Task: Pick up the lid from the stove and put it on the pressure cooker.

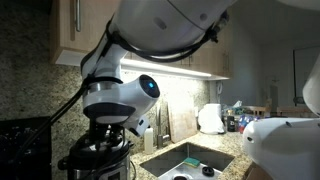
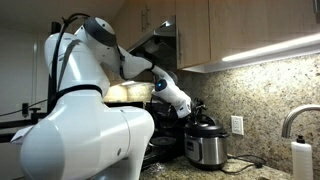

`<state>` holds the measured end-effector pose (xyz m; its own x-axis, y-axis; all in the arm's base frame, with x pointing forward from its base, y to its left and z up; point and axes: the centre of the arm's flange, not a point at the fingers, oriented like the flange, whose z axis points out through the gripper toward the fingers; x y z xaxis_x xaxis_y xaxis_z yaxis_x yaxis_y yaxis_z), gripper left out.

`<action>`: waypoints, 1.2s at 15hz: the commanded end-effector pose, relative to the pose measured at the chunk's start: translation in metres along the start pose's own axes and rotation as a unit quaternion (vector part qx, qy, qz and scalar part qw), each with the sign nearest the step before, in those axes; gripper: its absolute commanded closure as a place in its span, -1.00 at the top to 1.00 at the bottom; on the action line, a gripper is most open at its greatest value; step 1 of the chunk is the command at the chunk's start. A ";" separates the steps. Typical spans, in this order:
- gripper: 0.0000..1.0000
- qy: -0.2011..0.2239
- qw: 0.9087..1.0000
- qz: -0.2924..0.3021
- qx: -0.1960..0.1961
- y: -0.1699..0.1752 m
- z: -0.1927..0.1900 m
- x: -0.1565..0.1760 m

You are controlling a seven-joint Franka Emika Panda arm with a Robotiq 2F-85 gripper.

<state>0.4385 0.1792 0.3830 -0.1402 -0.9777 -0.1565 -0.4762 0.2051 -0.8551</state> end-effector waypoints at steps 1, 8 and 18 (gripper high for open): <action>1.00 0.009 1.000 -0.027 0.009 0.002 -0.029 0.033; 1.00 -0.019 0.997 -0.076 -0.025 -0.003 -0.058 0.083; 1.00 -0.167 0.955 -0.174 -0.175 0.004 -0.079 0.178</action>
<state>0.3596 0.0350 0.3702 0.2463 -0.9674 -0.0588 -0.6677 -0.1254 -0.7338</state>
